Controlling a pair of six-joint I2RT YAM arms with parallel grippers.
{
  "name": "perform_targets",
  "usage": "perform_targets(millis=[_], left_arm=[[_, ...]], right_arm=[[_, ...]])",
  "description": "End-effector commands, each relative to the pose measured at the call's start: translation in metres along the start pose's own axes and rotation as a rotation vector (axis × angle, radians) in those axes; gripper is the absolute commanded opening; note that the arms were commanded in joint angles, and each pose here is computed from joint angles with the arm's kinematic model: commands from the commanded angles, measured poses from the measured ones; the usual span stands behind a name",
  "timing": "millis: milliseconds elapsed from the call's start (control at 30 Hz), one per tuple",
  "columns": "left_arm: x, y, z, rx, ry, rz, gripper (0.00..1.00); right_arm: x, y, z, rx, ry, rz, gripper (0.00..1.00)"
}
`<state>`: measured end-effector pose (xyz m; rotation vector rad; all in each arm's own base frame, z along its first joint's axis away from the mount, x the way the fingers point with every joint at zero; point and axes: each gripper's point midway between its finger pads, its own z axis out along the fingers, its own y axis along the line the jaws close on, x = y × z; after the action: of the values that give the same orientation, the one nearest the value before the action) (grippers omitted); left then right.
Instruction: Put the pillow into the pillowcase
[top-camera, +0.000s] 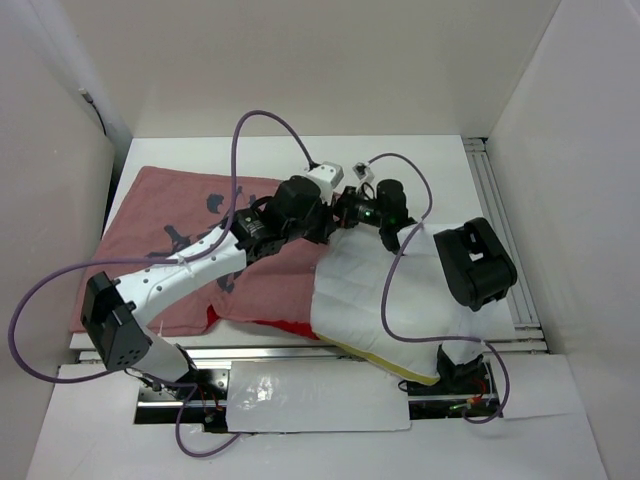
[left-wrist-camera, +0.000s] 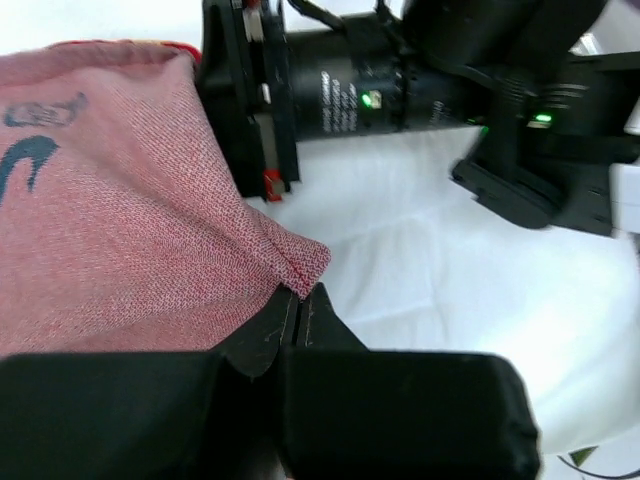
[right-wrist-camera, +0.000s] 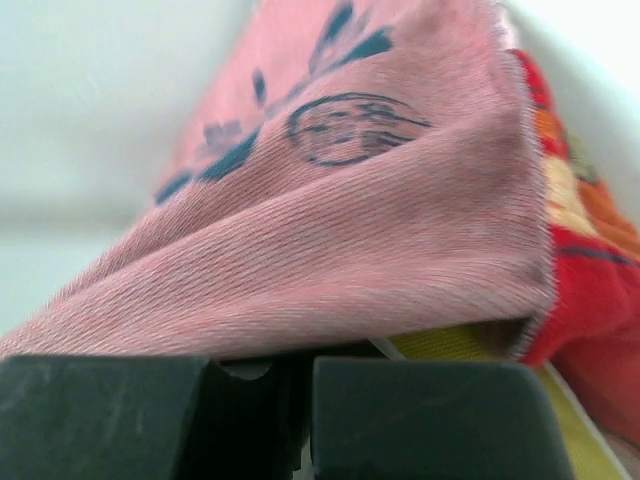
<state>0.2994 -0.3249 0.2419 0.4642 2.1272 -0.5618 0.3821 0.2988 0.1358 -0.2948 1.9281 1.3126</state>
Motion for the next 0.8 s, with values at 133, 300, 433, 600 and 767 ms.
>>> perform_targets(millis=[133,300,433,600,767], left_arm=[[-0.009,-0.038,0.015,0.170,-0.037,0.032,0.00],[0.000,-0.025,0.062,0.040,0.062,0.034,0.14],[-0.008,-0.022,0.064,-0.020,0.115,0.021,0.39],[-0.020,-0.016,0.030,-0.030,0.042,-0.015,0.76],[0.009,0.007,-0.011,-0.089,0.056,-0.076,1.00]], right_arm=[[-0.098,0.032,-0.010,-0.177,-0.291,0.051,0.00],[-0.097,-0.026,0.001,0.024,-0.234,0.055,0.16],[-0.087,-0.058,-0.022,0.168,-0.204,0.122,0.66],[-0.066,-0.104,-0.077,0.626,-0.071,0.171,0.82],[-0.051,-0.115,-0.151,0.978,-0.051,0.177,0.88]])
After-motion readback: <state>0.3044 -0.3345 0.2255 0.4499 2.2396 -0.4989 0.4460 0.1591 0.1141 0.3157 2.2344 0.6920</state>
